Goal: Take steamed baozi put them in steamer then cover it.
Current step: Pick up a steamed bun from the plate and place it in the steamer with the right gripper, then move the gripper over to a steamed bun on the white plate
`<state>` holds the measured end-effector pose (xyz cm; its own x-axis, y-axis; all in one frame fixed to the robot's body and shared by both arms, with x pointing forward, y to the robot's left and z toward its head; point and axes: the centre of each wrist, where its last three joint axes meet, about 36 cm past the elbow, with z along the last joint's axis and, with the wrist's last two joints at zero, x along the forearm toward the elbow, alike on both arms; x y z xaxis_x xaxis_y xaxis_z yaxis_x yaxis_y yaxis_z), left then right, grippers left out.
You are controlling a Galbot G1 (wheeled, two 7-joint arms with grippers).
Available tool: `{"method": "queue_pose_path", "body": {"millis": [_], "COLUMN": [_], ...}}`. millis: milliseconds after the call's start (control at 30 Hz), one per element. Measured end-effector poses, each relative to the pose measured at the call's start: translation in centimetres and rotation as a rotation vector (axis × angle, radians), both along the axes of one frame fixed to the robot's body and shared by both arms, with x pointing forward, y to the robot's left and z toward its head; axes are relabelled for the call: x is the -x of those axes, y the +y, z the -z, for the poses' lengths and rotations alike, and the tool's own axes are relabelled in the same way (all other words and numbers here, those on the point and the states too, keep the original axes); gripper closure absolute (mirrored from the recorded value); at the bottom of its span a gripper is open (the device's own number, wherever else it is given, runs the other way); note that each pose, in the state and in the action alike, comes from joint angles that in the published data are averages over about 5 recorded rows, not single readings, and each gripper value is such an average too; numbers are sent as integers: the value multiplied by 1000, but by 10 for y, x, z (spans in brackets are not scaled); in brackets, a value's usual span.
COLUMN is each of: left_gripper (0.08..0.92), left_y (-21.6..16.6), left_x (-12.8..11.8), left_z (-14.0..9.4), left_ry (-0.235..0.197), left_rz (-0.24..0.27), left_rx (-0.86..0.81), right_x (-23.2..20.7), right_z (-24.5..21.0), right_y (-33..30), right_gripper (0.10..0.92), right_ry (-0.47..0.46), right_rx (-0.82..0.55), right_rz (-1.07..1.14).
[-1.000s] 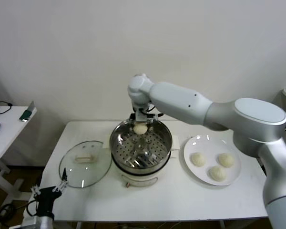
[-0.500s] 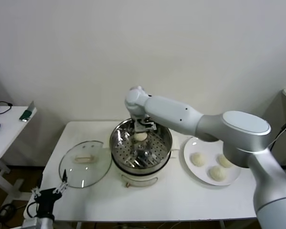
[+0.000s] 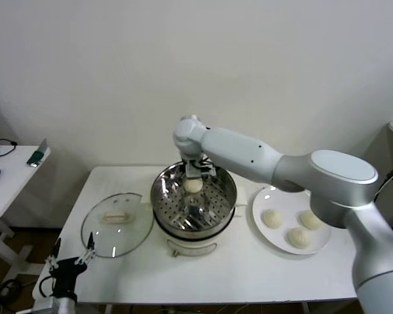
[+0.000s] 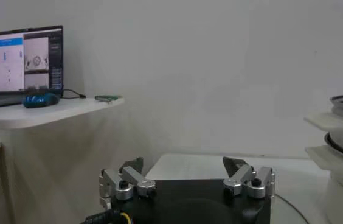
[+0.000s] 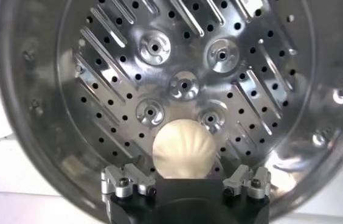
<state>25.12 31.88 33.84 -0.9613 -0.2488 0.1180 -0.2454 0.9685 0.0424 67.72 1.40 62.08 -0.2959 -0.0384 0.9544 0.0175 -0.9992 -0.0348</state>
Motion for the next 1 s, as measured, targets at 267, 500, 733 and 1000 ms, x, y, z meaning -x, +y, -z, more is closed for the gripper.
{"method": "queue_pose_path", "body": {"millis": [267, 500, 733, 1000], "left_gripper": [177, 177, 177, 177], "left_y": [1, -4, -6, -5], "left_x": [2, 3, 3, 6], "left_z": [-3, -7, -11, -10], "left_ry": [2, -16, -25, -20], "left_rz": [15, 33, 42, 37], "left_rx": [-11, -35, -45, -54], "right_x": [-1, -2, 2, 9], "right_z": [-43, -58, -47, 5], "right_y": [-62, -155, -251, -327], "right_gripper": [200, 200, 200, 200], "right_ry": [10, 100, 189, 248], "right_rx": [-151, -330, -427, -413], "right_rz": [175, 592, 1006, 1286]}}
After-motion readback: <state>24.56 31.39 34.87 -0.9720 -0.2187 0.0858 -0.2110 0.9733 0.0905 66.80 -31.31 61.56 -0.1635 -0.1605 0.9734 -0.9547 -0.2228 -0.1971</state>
